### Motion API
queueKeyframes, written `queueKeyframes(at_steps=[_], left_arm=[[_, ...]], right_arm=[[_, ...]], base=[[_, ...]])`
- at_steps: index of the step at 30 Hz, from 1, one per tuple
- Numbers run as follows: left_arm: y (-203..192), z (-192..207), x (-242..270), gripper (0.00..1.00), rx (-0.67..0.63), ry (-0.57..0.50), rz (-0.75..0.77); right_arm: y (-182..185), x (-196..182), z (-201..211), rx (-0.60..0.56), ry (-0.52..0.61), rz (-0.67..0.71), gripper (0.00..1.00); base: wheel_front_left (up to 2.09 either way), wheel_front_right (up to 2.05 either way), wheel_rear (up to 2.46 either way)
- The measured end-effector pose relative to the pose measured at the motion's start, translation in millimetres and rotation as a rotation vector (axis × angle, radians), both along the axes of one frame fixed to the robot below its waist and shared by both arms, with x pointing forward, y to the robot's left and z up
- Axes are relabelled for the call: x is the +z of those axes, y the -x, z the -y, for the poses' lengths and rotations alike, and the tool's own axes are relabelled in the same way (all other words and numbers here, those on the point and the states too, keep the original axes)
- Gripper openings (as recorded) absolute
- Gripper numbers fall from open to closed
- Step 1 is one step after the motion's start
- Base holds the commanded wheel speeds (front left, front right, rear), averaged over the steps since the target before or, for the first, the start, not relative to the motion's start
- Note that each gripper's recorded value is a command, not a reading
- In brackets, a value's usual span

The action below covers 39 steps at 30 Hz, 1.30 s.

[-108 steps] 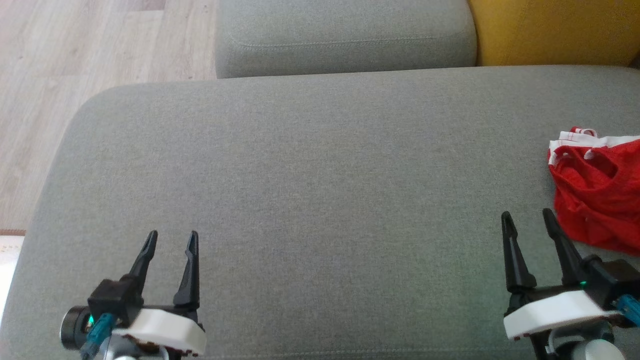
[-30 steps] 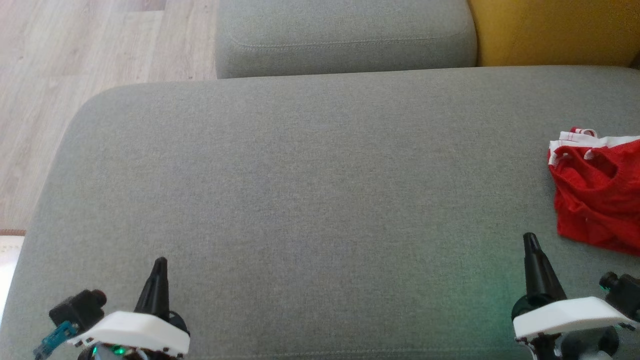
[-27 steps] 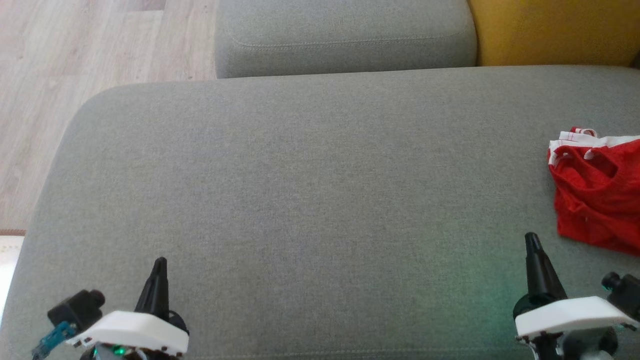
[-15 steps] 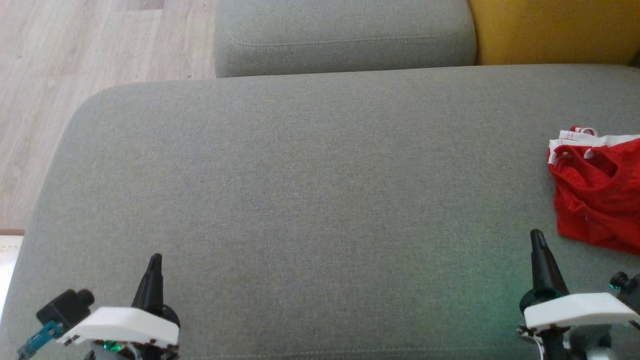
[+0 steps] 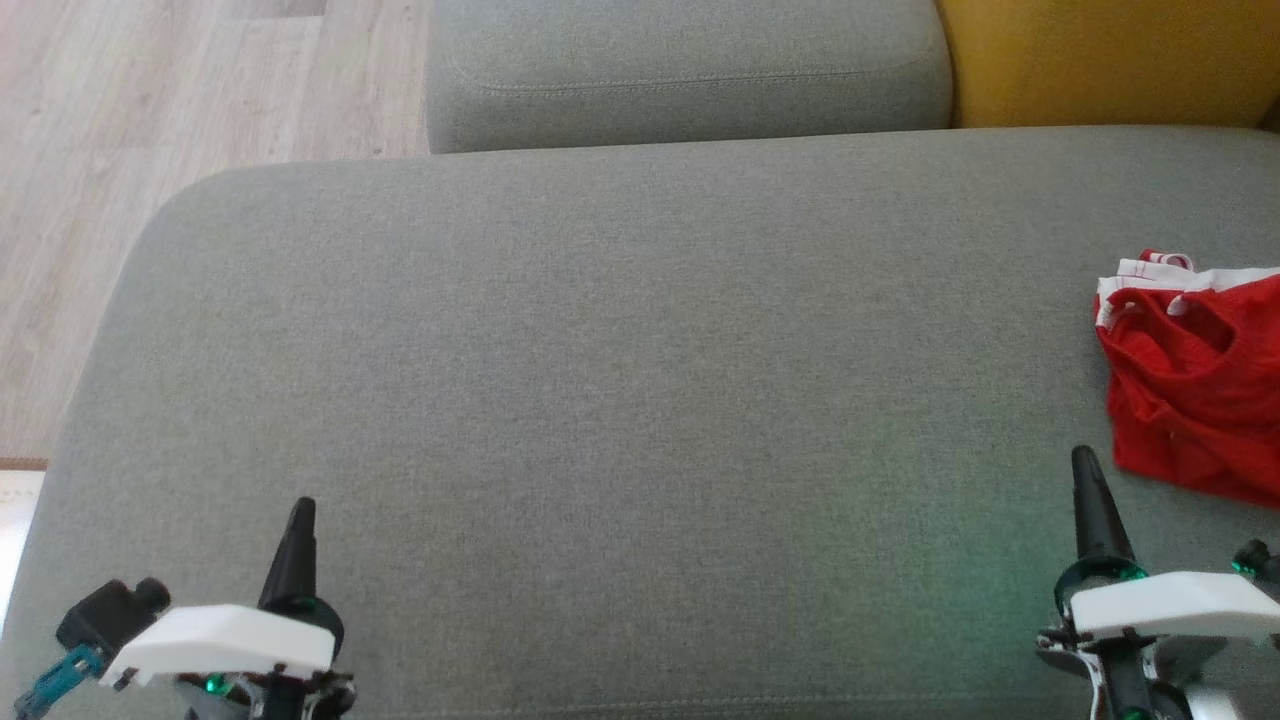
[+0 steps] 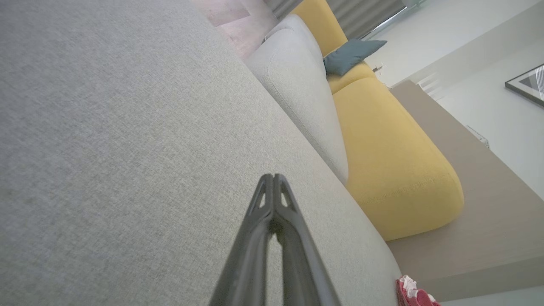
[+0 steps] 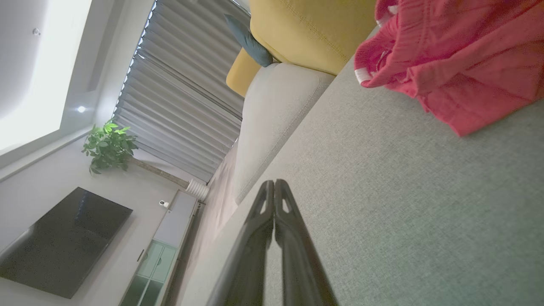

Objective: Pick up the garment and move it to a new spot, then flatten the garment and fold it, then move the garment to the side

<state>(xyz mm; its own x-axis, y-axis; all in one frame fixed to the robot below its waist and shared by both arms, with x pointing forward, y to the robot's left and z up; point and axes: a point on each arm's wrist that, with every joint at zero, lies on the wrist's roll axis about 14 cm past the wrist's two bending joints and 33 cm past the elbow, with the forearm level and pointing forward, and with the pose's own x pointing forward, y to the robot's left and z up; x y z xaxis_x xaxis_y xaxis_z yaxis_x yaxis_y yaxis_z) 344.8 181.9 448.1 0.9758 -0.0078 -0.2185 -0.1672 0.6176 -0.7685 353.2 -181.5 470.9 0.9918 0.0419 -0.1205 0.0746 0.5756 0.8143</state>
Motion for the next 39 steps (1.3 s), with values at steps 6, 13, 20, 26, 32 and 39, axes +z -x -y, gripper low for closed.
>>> queueKeyframes(at_steps=[6, 13, 20, 26, 32, 39], left_arm=[[-4, 0, 3, 0.00, 0.009, 0.074, 0.007], [-7, 2, 5, 0.00, 0.019, 0.164, 0.012], [-11, -2, 8, 0.00, 0.037, 0.236, 0.022], [-12, -1, 8, 0.00, 0.046, 0.309, 0.023], [-17, -2, 14, 0.00, 0.053, 0.380, 0.044], [-18, -5, 15, 0.00, 0.068, 0.462, 0.052]], right_arm=[[-1, -2, 3, -0.018, -0.068, -0.006, 0.00], [-5, 1, 5, -0.034, -0.149, 0.001, 0.00], [-5, -1, 8, -0.052, -0.218, -0.006, 0.00], [-9, 3, 11, -0.066, -0.285, 0.006, 0.00], [-11, 3, 13, -0.080, -0.354, 0.007, 0.00], [-12, 1, 15, -0.097, -0.433, 0.004, 0.00]], base=[[0.00, 0.00, 0.00], [0.00, 0.00, 0.00], [0.00, 0.00, 0.00], [0.00, 0.00, 0.00], [0.00, 0.00, 0.00], [0.00, 0.00, 0.00]])
